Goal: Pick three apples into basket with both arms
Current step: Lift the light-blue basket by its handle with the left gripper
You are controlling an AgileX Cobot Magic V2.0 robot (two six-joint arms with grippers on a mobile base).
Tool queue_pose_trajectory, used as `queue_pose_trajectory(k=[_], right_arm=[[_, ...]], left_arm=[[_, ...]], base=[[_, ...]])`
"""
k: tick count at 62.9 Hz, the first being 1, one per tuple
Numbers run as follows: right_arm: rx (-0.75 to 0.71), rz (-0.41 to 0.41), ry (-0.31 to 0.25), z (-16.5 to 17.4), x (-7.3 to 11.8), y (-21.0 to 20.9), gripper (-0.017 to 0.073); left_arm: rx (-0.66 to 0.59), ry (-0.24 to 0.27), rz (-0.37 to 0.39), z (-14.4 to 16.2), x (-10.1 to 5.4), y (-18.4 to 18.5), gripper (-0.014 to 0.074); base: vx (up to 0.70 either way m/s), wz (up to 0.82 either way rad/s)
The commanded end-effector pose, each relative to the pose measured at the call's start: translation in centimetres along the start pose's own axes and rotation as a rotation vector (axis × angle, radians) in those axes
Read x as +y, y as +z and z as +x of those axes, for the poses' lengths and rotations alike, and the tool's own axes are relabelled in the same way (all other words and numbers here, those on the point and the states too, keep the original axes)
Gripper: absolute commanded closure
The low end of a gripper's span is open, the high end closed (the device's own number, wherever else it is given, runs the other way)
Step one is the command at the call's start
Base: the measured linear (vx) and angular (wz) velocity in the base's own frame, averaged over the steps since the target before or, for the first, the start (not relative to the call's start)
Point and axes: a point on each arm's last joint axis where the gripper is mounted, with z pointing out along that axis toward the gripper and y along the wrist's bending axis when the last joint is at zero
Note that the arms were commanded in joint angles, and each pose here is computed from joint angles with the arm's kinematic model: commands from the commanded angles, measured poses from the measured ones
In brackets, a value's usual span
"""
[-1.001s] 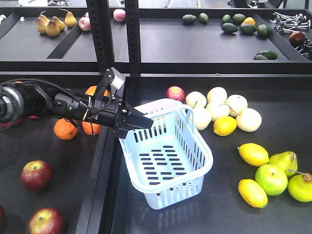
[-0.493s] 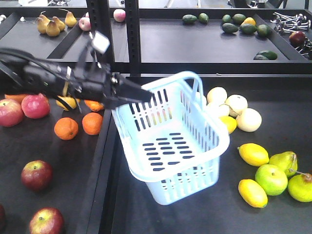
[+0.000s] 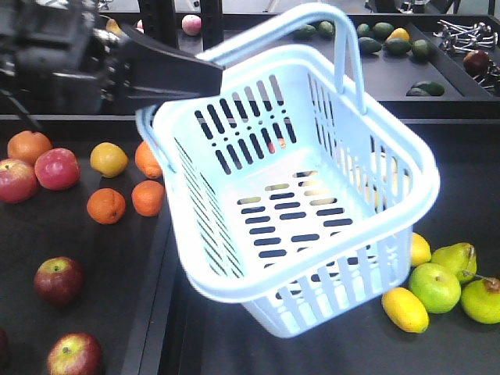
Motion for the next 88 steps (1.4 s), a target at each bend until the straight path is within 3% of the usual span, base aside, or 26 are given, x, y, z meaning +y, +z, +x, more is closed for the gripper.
queue_pose_trajectory(k=[1,10,25,40,88], right_arm=[[-0.077,-0.005,-0.011,-0.4,0.0,-0.1,0.0566],[-0.077,-0.005,-0.011,-0.4,0.0,-0.1,0.0566],[-0.077,-0.005,-0.011,-0.4,0.0,-0.1,0.0566],[-0.077,-0.005,-0.011,-0.4,0.0,-0.1,0.0566],[-0.077,-0.005,-0.011,-0.4,0.0,-0.1,0.0566]], left_arm=[[-0.001,0.082,-0.024,-1.5,-3.3,-1.5,0.0602],[-0.01,0.092,-0.024,-1.0,-5.5,-2.4,0.0602],[0.01,0.017,-0.054,3.3,-7.1,-3.2,0.0602],[-0.045,0.009,-0.179,5.1,-7.6,-4.0,0.0602],[-0.05,0.019,-0.174,5.1,-8.1,-4.2,0.0601]], base=[[0.0,0.0],[0.0,0.0],[0.0,0.0],[0.0,0.0],[0.0,0.0]])
